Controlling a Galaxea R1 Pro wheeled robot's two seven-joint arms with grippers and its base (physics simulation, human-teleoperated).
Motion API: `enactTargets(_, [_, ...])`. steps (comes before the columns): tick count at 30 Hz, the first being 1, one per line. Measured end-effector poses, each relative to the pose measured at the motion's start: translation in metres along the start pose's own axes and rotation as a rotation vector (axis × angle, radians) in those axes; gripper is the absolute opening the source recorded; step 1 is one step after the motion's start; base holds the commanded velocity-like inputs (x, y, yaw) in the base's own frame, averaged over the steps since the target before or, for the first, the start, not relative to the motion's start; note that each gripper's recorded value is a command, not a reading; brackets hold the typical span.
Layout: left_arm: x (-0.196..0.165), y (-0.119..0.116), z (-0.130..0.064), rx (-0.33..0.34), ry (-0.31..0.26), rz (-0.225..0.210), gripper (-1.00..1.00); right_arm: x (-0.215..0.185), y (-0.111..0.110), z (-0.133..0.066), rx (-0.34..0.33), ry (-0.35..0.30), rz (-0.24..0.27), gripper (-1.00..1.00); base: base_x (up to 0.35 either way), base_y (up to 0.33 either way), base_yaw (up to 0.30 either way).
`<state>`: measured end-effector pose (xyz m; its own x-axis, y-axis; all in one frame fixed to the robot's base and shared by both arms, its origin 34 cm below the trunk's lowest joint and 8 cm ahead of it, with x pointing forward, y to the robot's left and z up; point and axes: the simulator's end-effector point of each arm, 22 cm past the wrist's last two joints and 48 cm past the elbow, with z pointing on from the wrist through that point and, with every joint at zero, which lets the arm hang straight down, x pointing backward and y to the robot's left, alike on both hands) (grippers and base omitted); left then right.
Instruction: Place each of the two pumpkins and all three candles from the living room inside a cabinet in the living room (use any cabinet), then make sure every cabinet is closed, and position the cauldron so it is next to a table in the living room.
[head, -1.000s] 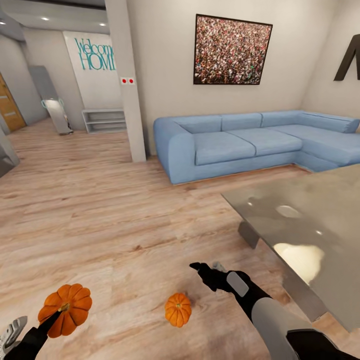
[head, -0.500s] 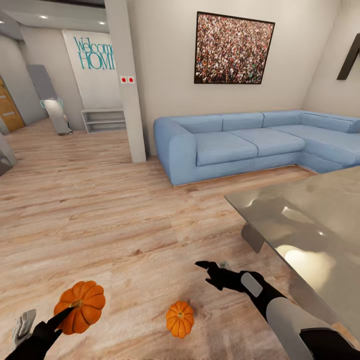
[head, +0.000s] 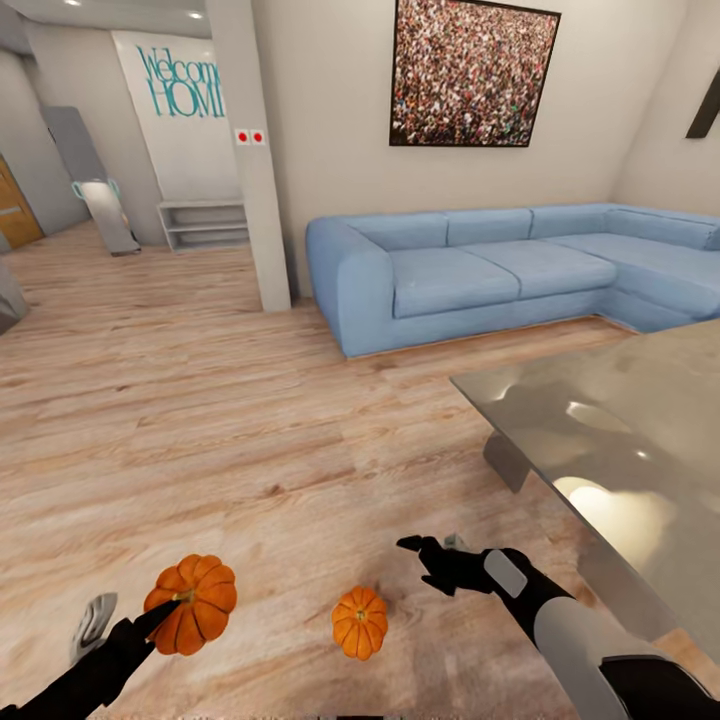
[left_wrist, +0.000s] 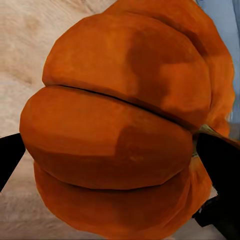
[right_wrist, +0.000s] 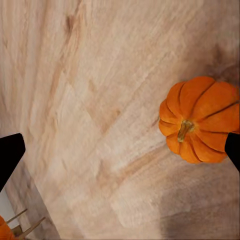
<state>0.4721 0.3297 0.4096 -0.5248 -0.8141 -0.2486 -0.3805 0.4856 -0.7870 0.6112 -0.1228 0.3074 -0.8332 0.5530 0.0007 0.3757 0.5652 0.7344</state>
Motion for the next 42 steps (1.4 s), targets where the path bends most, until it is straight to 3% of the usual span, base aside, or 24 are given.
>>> enactTargets(3, [-0.007,0.013,-0.004,-0.029,-0.017,-0.014,-1.00,0.003,-0.014,0.004,0.049,0.008,0.008,1.00,0.000,0.000,0.000])
enactTargets(6, [-0.013,0.024,-0.009,-0.051,-0.035,-0.029,-1.00,0.005,-0.019,0.008,0.059,0.015,0.014,1.00,0.000,0.000,0.000])
enactTargets(13, [-0.010,0.043,-0.006,-0.090,-0.031,-0.053,-1.00,-0.009,-0.008,0.014,0.007,-0.013,-0.017,1.00,0.000,0.000,0.000])
enactTargets(15, [-0.007,0.048,-0.005,-0.099,-0.025,-0.059,-1.00,-0.018,-0.007,0.017,0.000,-0.056,-0.050,1.00,0.000,0.000,0.000])
enactTargets(17, [-0.005,0.051,-0.003,-0.102,-0.021,-0.066,-1.00,-0.038,-0.008,0.019,0.016,-0.155,-0.153,1.00,0.000,0.000,0.000])
enactTargets(18, [-0.005,0.053,-0.003,-0.103,-0.020,-0.069,-1.00,-0.041,-0.009,0.020,0.026,-0.174,-0.199,1.00,0.000,0.000,0.000])
enactTargets(20, [-0.004,0.055,-0.002,-0.107,-0.017,-0.074,-1.00,-0.041,-0.009,0.024,0.024,-0.183,-0.243,1.00,0.000,0.000,0.000])
enactTargets(23, [-0.003,0.056,-0.002,-0.108,-0.013,-0.072,-1.00,-0.032,0.007,0.027,-0.079,-0.155,-0.279,1.00,0.000,0.000,0.000])
enactTargets(27, [-0.008,0.029,-0.010,-0.028,-0.015,-0.031,-1.00,-0.020,0.010,0.030,-0.135,-0.101,-0.267,1.00,0.000,0.000,0.000])
enactTargets(31, [-0.023,-0.012,-0.009,0.081,0.050,0.028,-1.00,-0.018,0.007,0.034,-0.138,-0.083,-0.257,1.00,0.000,0.000,0.000])
enactTargets(33, [-0.047,-0.039,0.007,0.120,0.047,0.083,-1.00,-0.023,0.009,0.037,-0.126,-0.073,-0.251,1.00,0.000,0.000,0.000])
enactTargets(35, [-0.065,-0.075,0.024,0.198,0.038,0.089,-1.00,-0.022,0.007,0.040,-0.112,-0.047,-0.235,1.00,0.000,0.000,0.000])
enactTargets(37, [-0.069,-0.085,0.051,0.150,0.056,0.146,-1.00,-0.020,0.004,0.045,-0.083,-0.018,-0.216,1.00,0.000,0.000,0.000])
enactTargets(42, [-0.076,-0.104,0.096,0.119,0.085,0.142,-1.00,-0.023,-0.017,0.051,-0.006,-0.002,-0.193,1.00,0.000,0.000,0.000])
